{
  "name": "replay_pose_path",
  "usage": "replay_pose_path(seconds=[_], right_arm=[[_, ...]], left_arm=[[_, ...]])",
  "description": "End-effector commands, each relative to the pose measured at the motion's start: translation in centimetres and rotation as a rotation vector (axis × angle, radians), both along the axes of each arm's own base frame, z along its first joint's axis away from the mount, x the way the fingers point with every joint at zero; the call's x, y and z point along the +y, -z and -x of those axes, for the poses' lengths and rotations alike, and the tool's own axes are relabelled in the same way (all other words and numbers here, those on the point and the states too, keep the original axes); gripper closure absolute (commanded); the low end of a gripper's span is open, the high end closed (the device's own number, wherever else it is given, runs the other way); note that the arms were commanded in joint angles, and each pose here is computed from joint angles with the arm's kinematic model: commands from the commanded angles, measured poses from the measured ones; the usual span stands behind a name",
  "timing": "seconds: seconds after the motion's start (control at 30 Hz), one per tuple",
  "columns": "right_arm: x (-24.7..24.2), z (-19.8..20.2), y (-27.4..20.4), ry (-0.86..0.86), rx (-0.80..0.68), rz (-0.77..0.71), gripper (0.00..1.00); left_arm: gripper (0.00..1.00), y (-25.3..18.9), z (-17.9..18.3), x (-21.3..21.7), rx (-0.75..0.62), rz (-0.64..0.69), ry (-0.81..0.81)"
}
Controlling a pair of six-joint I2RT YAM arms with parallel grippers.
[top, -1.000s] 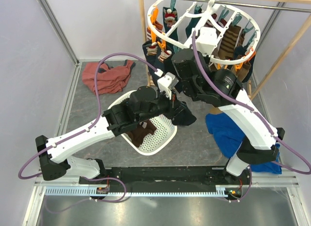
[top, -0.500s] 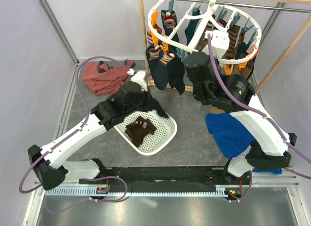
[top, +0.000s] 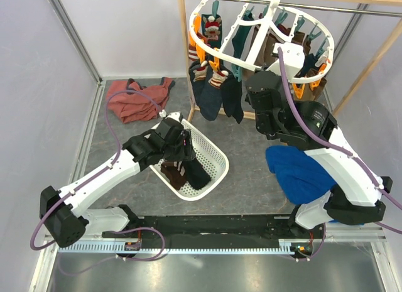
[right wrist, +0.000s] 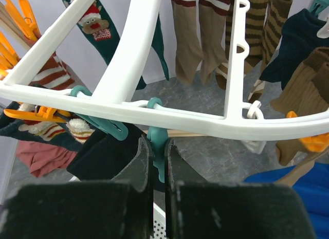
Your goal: Remove the socks clipped to the hanger
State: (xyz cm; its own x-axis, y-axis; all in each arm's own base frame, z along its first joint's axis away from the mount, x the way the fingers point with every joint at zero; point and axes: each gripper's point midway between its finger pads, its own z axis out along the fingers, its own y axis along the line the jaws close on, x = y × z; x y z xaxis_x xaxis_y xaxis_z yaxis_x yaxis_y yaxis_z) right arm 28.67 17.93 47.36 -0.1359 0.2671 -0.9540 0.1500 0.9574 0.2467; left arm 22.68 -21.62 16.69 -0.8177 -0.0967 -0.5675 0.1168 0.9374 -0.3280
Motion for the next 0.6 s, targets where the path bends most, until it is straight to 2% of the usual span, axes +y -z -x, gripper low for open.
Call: replay_pose_path(seconds=[0.0,0.17,0.23,0.57], right_arm=[[-0.1,0.7,-0.8,-0.028,-0.019,-0.061,0.96],[-0.3,0.8,-0.9,-0.034,-0.027,-0.083,0.95],[-0.2,0.9,-0.9,-0.04,-0.033,-0.094,0.95],[0.0,0.9,-1.1,-0.052,-0.037,-0.11,0.95]], left_arm=[[0.31,-6.3,-1.7,-2.4,-0.16,0.133,0.077],[0.28,-11.8,-0.9,-6.5,-0.322,0.309,0.339],[0.19,-13.7,-0.7,-8.2,-0.385,0.376,0.434],[0.17,-18.8,-3.4,-12.4,-0.56,0.455,0.537]])
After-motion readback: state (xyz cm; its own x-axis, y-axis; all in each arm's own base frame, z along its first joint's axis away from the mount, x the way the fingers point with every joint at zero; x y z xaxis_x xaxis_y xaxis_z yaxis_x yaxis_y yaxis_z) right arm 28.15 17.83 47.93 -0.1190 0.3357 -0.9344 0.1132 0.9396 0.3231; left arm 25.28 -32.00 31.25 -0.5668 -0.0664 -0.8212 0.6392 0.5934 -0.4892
